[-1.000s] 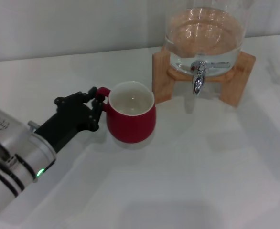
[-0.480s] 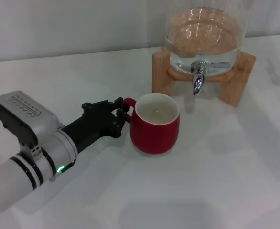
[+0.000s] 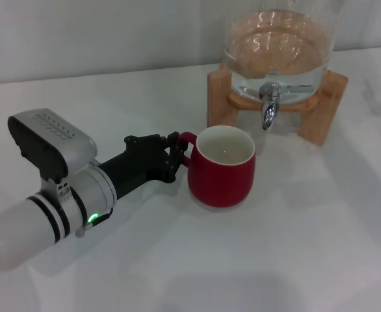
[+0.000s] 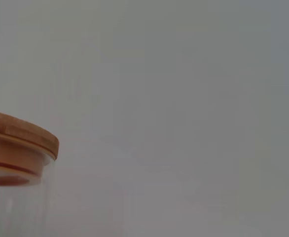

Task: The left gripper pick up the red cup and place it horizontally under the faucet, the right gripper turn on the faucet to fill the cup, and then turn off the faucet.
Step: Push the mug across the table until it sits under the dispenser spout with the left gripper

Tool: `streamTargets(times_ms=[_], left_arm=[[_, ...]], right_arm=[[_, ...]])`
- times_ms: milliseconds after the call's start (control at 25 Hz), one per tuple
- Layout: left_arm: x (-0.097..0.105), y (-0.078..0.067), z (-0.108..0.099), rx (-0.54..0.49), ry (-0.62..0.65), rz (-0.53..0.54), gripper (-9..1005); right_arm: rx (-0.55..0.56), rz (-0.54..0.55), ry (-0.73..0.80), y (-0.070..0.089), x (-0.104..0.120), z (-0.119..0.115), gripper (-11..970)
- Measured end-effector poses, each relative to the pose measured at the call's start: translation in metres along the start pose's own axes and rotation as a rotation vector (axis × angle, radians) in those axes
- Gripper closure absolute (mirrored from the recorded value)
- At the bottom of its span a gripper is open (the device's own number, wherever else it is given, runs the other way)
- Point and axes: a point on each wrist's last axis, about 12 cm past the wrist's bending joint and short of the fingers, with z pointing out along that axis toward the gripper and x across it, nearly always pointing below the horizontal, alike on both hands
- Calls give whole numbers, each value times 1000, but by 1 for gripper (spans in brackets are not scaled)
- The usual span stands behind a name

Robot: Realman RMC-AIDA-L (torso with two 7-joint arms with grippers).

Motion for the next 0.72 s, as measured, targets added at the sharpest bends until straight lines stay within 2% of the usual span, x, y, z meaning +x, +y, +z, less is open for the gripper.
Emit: streamTargets(times_ms=[320,720], left_arm=[[-7,5,9,-29,41,12,852],[-18,3,19,0,40,65,852]], right_arm=[[-2,-3,-3,-1,-1,2,342],[-5,-3,-12,0,-2,3,342]])
